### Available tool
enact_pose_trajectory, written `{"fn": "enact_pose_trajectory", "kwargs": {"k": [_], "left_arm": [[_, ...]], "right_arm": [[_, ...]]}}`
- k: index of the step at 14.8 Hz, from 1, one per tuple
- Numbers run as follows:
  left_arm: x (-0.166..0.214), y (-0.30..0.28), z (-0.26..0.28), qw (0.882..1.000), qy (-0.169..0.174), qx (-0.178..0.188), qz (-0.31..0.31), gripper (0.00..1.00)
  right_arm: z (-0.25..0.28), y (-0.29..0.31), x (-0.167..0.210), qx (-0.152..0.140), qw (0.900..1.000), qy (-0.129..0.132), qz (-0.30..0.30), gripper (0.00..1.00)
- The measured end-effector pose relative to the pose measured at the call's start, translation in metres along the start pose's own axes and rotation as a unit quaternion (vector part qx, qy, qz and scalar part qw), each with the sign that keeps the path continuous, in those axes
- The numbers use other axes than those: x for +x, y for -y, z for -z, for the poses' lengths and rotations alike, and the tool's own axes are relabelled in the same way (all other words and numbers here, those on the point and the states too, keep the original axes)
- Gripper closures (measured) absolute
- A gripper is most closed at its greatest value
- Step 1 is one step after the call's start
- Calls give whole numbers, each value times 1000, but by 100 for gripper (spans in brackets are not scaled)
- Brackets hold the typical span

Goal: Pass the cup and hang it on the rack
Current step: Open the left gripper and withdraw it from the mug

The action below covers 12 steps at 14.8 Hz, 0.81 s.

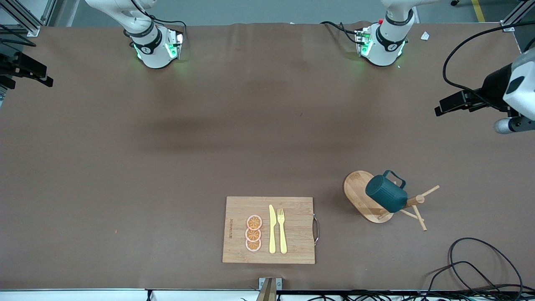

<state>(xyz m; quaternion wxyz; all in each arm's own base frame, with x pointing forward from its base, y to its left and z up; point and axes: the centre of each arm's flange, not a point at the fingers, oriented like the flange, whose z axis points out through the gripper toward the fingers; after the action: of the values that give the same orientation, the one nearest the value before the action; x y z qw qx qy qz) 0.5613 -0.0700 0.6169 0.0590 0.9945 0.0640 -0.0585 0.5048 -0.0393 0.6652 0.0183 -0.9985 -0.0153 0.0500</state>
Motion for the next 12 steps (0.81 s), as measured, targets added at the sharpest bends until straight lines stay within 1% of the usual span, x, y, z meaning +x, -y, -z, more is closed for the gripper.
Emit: {"fn": "enact_pose_trajectory", "kwargs": {"k": [3, 6, 8, 9, 10, 12], "left_arm": [[-31, -25, -6, 999, -31, 20, -35, 0], [-51, -40, 7, 995, -52, 36, -71, 0], [-58, -56, 16, 991, -73, 65, -94, 0], [-60, -64, 22, 989, -82, 71, -102, 0], [-58, -68, 28, 988, -87, 71, -106, 0], [-47, -62, 37, 989, -84, 66, -100, 0]], "right_arm": [[0, 0, 0, 0, 1000, 1, 0, 0], [0, 0, 0, 0, 1000, 1, 0, 0], [0, 0, 0, 0, 1000, 1, 0, 0], [0, 0, 0, 0, 1000, 1, 0, 0], [0, 0, 0, 0, 1000, 1, 0, 0], [0, 0, 0, 0, 1000, 1, 0, 0]]}}
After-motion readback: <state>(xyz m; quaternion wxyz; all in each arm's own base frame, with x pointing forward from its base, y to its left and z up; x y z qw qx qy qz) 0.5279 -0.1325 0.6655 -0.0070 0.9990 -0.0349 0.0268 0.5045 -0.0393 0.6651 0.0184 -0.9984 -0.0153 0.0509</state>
